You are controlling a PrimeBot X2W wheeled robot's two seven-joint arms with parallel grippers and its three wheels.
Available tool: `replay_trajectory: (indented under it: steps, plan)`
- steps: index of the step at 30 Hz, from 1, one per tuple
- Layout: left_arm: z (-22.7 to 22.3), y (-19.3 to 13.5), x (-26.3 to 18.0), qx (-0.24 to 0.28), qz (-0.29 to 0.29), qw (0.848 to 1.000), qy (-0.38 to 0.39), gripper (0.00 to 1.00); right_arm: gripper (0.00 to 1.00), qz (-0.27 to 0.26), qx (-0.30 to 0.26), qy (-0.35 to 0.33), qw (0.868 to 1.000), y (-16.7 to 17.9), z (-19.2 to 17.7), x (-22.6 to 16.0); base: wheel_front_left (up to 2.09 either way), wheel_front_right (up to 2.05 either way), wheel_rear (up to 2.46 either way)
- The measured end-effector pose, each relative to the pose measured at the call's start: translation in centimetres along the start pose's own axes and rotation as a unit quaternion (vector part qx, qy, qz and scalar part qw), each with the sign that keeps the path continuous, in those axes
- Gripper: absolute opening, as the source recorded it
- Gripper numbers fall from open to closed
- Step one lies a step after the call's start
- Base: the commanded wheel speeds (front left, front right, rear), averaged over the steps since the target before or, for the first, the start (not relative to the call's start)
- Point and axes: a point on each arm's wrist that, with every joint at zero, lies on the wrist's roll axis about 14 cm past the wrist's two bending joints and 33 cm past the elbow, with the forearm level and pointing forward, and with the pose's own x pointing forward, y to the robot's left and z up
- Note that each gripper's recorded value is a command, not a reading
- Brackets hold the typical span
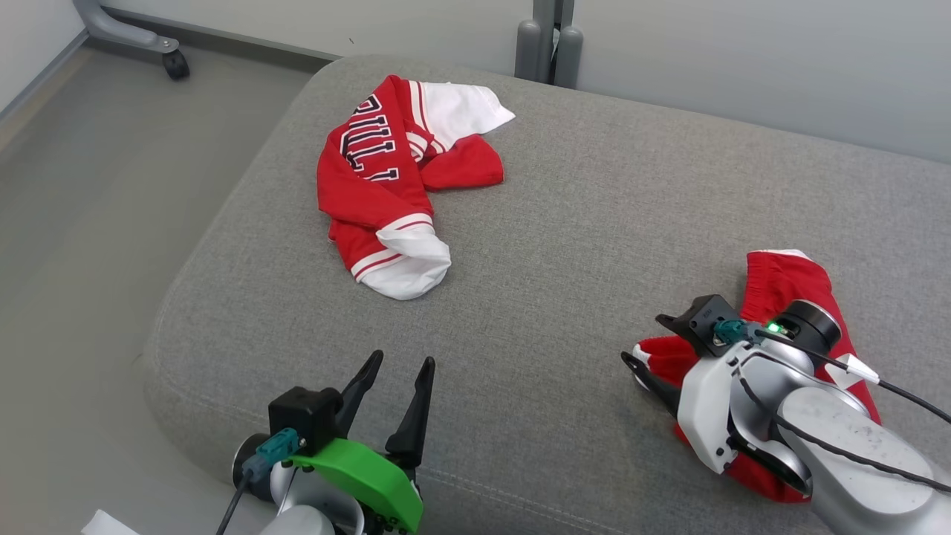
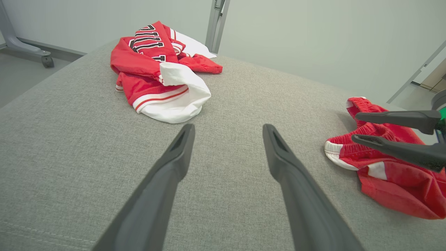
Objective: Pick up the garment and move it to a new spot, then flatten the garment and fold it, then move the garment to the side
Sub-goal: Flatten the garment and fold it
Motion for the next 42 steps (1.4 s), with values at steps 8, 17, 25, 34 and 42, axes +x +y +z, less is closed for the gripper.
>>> replay_trajectory:
  steps: [8,17,25,34,42]
  plan:
    - [-0.1,0.1,0.4,-0.006,0.006,1.0,0.001,1.0,1.0,0.013,0.006,0.064,0.998,-0.3,-3.5,-0.5,0.0,0.0,0.0]
    - [0.0,0.1,0.7,-0.008,0.007,1.0,-0.001,1.0,1.0,0.033,0.022,0.081,0.996,0.3,-3.9,-0.3,0.0,0.0,0.0]
    - [0.0,0.3,0.9,-0.012,0.013,1.0,-0.002,1.0,1.0,0.041,0.021,0.101,0.994,-0.2,-4.5,-0.3,0.0,0.0,0.0]
    - [0.2,0.5,0.9,-0.017,0.02,1.0,-0.006,1.0,1.0,0.061,0.017,0.146,0.987,0.1,-6.1,-0.8,0.0,0.0,0.0]
    - [0.4,0.6,0.7,-0.021,0.028,0.999,-0.011,1.0,1.0,0.073,0.007,0.143,0.987,0.1,-5.3,-0.4,0.0,0.0,0.0]
